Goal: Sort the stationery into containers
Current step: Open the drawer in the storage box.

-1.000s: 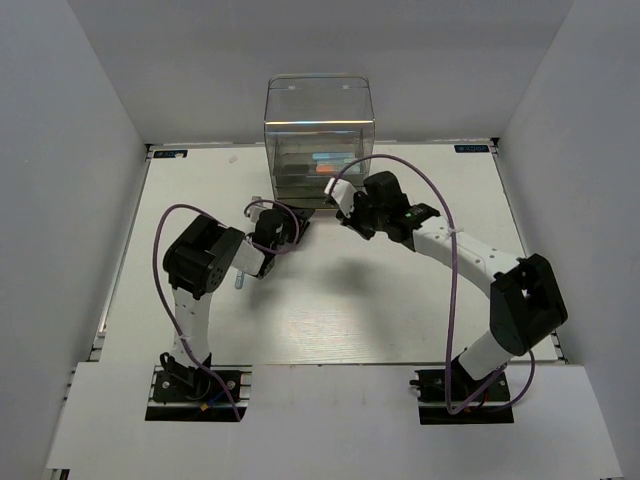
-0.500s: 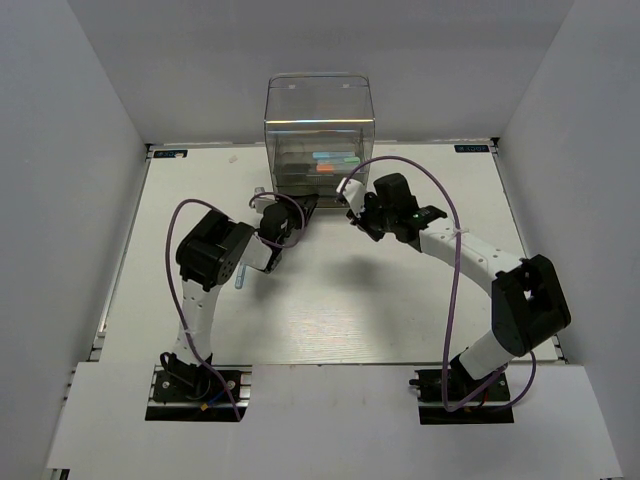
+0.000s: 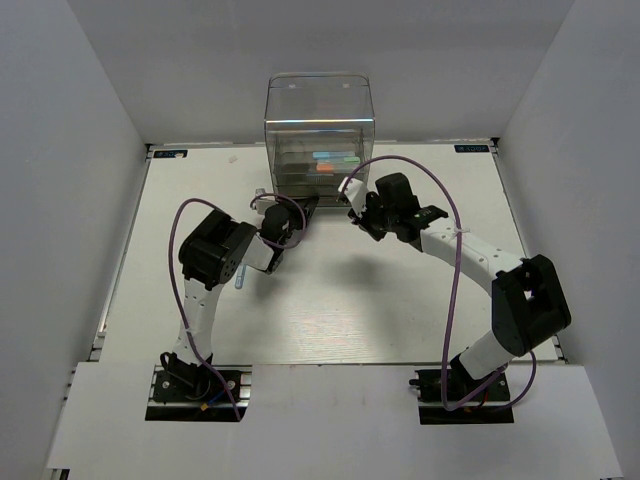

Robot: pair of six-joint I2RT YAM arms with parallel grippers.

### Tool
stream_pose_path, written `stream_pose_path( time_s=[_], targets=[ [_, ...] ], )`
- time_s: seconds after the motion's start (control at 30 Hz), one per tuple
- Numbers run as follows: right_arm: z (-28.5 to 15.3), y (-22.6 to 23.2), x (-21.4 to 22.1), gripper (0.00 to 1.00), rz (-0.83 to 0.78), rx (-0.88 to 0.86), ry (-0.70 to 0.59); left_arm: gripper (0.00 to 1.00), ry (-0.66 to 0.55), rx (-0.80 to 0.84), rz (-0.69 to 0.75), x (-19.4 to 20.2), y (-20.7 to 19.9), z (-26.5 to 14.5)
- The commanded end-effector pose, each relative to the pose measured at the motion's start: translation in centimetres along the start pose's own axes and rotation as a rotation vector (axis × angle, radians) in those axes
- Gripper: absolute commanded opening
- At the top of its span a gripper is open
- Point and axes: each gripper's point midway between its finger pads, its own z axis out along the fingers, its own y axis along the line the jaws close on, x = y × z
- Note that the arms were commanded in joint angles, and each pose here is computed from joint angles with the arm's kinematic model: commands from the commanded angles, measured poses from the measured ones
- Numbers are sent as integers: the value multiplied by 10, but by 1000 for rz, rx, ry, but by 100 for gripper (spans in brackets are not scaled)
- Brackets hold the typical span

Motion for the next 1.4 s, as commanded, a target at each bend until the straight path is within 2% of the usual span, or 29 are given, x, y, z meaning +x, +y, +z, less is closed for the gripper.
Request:
stream_pose_path(
  time_s=[0.0, 0.1, 0.17, 0.37, 0.47, 0.57, 0.6, 0.63, 0.67, 0.73, 0.9, 0.97, 1.0, 1.07, 1.1, 1.17, 1.23, 1.3, 1.33, 1.37],
  targets=[
    [-10, -7, -19, 20, -5, 20, -67, 11, -17, 42, 9, -3, -13, -2],
    [-10, -7, -19, 23, -4, 21, -66, 10, 3, 57, 8, -1, -20, -11],
    [-9, -9, -19, 25, 0, 25, -66, 8, 30, 39, 12, 7, -12, -21],
    [-8, -11, -25, 26, -3, 29, -77, 6, 89, 7, 33, 22, -10, -52],
    [-8, -13, -26, 31, -4, 30, -77, 6, 91, -22, 38, 23, -6, -64],
    [-8, -13, -28, 38, -7, 28, -78, 16, 92, -34, 40, 23, -3, -66],
    [-7, -14, -29, 39, -5, 30, -79, 22, 106, -46, 42, 25, 0, -67],
    [-8, -13, -28, 41, -4, 29, -74, 42, 123, -54, 43, 29, 1, -66],
    [-9, -16, -29, 42, -7, 36, -77, 53, 122, -47, 42, 28, -7, -63],
    [-9, -15, -27, 44, -3, 35, -73, 64, 138, -72, 54, 31, -4, -62],
    [-10, -13, -20, 44, 1, 41, -59, 65, 150, -80, 96, 30, -16, -68],
    [-10, -11, -19, 44, 0, 40, -62, 58, 160, -127, 139, 29, -11, -73],
    [-10, -9, -15, 44, 4, 39, -55, 54, 169, -121, 154, 31, -23, -79],
    [-10, -10, -15, 42, 6, 43, -59, 46, 180, -234, 242, 27, -4, -90],
    [-9, -7, -12, 42, 10, 38, -51, 39, 168, -232, 275, 26, -14, -95],
    [-8, -7, -11, 42, 12, 38, -51, 29, 190, -296, 323, 28, -3, -110],
    [-7, -6, -9, 42, 17, 37, -49, 26, 191, -287, 346, 27, -7, -123],
    [-6, -6, -8, 42, 20, 38, -48, 13, 192, -325, 369, 25, 1, -134],
    [-6, -5, -7, 39, 26, 36, -46, 4, 195, -340, 372, 24, 1, -138],
    [-7, -6, -5, 34, 31, 39, -40, 0, 217, -428, 387, 22, 17, -153]
  ],
)
